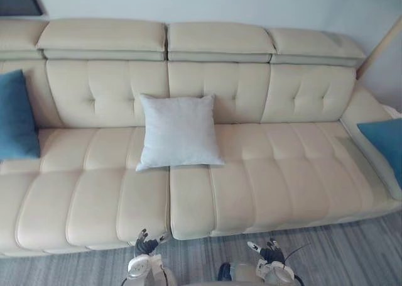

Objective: Pick up cushions and gather them together orderly.

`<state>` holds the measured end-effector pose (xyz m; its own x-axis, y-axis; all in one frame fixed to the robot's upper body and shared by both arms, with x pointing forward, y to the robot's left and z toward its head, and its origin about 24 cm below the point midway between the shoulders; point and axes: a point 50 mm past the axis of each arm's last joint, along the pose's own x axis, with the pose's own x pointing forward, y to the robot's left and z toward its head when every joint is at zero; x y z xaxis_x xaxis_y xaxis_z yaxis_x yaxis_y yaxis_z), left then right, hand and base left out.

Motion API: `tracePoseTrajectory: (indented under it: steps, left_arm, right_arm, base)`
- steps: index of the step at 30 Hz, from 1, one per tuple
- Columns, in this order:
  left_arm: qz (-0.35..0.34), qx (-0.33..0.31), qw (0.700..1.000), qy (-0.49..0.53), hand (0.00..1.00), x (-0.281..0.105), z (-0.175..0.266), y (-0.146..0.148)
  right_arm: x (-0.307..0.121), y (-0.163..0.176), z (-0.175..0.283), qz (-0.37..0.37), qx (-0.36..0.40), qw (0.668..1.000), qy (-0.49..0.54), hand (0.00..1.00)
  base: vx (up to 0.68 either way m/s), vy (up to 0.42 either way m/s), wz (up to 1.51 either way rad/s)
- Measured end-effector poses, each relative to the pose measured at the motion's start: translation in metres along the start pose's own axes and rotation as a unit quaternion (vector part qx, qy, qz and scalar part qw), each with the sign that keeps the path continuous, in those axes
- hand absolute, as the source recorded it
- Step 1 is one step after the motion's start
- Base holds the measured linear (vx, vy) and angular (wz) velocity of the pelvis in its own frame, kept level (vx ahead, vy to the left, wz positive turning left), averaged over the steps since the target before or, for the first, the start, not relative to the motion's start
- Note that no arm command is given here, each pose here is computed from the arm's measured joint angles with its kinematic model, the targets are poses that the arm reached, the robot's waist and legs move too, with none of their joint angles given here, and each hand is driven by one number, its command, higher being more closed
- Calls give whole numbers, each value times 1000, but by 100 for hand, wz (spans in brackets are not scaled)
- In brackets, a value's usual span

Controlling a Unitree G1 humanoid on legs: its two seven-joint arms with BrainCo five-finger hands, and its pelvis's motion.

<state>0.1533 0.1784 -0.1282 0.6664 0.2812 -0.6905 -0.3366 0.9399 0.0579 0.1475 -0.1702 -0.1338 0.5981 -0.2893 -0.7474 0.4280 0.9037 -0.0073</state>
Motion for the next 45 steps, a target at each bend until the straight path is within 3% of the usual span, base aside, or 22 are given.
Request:
tracePoseTrajectory:
  steps: [6, 12, 19, 23, 33, 38, 45]
  left_arm:
    - [-34, 17, 999, -23, 0, -1, 11, -23]
    - [-46, 47, 997, -34, 0, -1, 15, -24]
    - [-27, 37, 999, -13, 0, -2, 5, -14]
    - [-21, 41, 999, 12, 0, -4, -8, -9]
    - [-11, 51, 998, 39, 0, -1, -16, -1]
    - [-17, 60, 998, 30, 0, 4, -8, -4]
    - [-26, 78, 996, 23, 0, 4, -5, -3]
  right_arm:
    - [11, 5, 35, 2, -15, 999, -52, 0]
    - [8, -7, 15, -14, -23, 1000, -14, 0]
    - [1, 1, -2, -2, -12, 1000, 12, 0]
    - [-4, -11, -18, -18, -2, 999, 34, 0]
    - [5, -5, -3, -16, 15, 999, 25, 0]
    - [9, -33, -7, -46, -19, 998, 43, 0]
    - [5, -39, -14, -60, -13, 997, 47, 0]
  base:
    - [-257, -117, -1]
    - [-307, -34, 39]
    - [-140, 208, -34]
    - [0, 121, -40]
    - [101, 39, -106]
    - [139, -75, -102]
    - [100, -94, -6]
